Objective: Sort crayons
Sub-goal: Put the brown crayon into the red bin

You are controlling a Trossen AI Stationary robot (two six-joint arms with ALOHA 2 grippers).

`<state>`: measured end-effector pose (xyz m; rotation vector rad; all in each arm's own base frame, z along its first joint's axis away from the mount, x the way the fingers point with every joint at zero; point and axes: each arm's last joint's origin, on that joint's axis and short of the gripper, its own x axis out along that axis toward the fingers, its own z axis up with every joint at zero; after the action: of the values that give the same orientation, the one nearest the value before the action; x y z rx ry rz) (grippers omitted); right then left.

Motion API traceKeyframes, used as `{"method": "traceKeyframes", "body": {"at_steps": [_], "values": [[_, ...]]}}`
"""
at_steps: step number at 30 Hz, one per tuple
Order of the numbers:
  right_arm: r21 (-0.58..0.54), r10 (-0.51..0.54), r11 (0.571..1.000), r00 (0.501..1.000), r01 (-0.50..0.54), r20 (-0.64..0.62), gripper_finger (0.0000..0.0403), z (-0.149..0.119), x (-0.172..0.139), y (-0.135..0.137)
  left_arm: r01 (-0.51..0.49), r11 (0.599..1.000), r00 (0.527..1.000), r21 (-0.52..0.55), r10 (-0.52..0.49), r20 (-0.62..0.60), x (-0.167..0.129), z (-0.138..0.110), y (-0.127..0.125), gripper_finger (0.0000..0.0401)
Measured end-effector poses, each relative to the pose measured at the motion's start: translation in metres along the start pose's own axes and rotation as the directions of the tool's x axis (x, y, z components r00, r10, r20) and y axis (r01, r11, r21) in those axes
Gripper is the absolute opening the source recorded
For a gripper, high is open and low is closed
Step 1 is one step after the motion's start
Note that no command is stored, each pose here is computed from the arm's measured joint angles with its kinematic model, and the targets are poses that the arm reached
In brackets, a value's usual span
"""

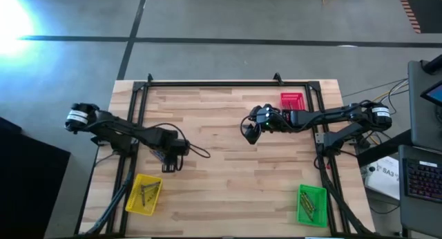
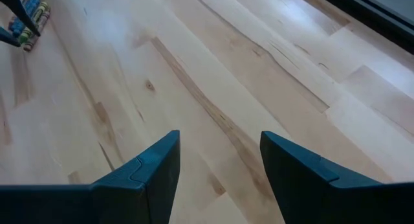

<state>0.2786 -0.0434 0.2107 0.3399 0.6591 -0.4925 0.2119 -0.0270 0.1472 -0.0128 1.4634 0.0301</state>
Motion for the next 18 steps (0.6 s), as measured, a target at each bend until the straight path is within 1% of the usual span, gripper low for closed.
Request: {"method": "traceKeyframes", "body": {"at_steps": [7, 11, 14, 17, 18], "values": [[-0.001, -0.002, 1.0, 1.0, 0.002, -0.004, 0.0203, 0.0, 0.0, 0.0, -0.018, 0.999, 0.994, 0.039, 0.022, -0.104, 0.021, 0.005, -0.001, 0.0127], [-0.001, -0.002, 1.0, 1.0, 0.002, -0.004, 0.0203, 0.0, 0.0, 0.0, -0.028, 0.998, 0.992, 0.051, 0.034, -0.122, 0.023, 0.008, -0.002, 0.0119], [-0.001, -0.002, 1.0, 1.0, 0.002, -0.004, 0.0203, 0.0, 0.0, 0.0, -0.032, 0.998, 0.994, 0.062, 0.038, -0.104, 0.018, 0.013, -0.002, 0.0096], [-0.001, -0.002, 1.0, 1.0, 0.002, -0.004, 0.0203, 0.0, 0.0, 0.0, -0.041, 0.997, 0.997, 0.069, 0.045, -0.065, 0.01, 0.019, -0.002, 0.0059], [-0.001, -0.002, 1.0, 1.0, 0.002, -0.004, 0.0203, 0.0, 0.0, 0.0, -0.05, 0.996, 0.998, 0.069, 0.052, -0.029, 0.007, 0.023, -0.002, 0.0045]]}}
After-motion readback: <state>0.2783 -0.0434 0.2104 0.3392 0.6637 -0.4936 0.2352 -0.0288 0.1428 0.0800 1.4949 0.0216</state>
